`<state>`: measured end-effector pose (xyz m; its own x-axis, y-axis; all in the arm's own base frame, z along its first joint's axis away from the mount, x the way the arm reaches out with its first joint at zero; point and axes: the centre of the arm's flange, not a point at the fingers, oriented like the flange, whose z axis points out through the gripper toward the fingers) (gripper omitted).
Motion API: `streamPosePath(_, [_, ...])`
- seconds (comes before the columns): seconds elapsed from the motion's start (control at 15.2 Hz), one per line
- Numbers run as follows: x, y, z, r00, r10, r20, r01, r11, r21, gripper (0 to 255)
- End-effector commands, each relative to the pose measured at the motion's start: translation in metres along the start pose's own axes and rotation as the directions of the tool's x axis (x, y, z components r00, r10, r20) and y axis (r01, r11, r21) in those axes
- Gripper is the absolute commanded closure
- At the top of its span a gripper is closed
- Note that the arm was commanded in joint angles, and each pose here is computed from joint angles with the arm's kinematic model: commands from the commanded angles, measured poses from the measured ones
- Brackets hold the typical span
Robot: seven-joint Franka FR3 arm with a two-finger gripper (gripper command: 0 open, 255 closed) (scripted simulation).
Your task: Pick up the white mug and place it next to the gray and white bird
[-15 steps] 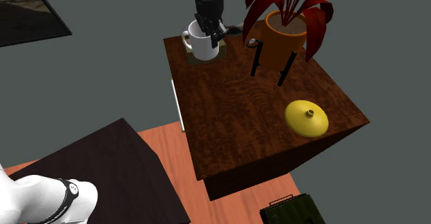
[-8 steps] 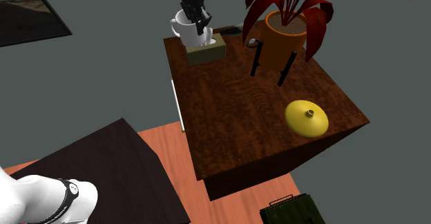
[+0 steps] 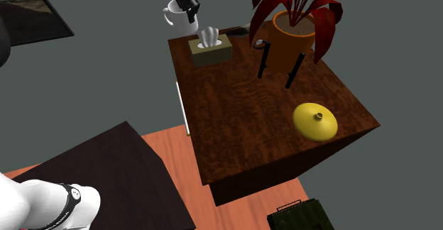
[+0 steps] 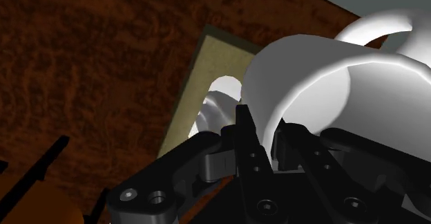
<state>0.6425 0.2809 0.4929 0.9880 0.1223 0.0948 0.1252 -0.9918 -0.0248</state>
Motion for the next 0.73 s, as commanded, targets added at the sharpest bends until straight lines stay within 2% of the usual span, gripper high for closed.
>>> streamPosePath(0.0, [0.0, -0.025, 0.002, 1.0, 0.001, -0.001, -0.001, 1.0, 0.0, 255])
streamPosePath(0.53, [0.01, -0.13, 0.011, 1.0, 0.001, -0.001, -0.001, 1.0, 0.0, 255])
streamPosePath(0.66, [0.009, -0.129, 0.022, 1.0, 0.001, -0.001, -0.001, 1.0, 0.0, 255])
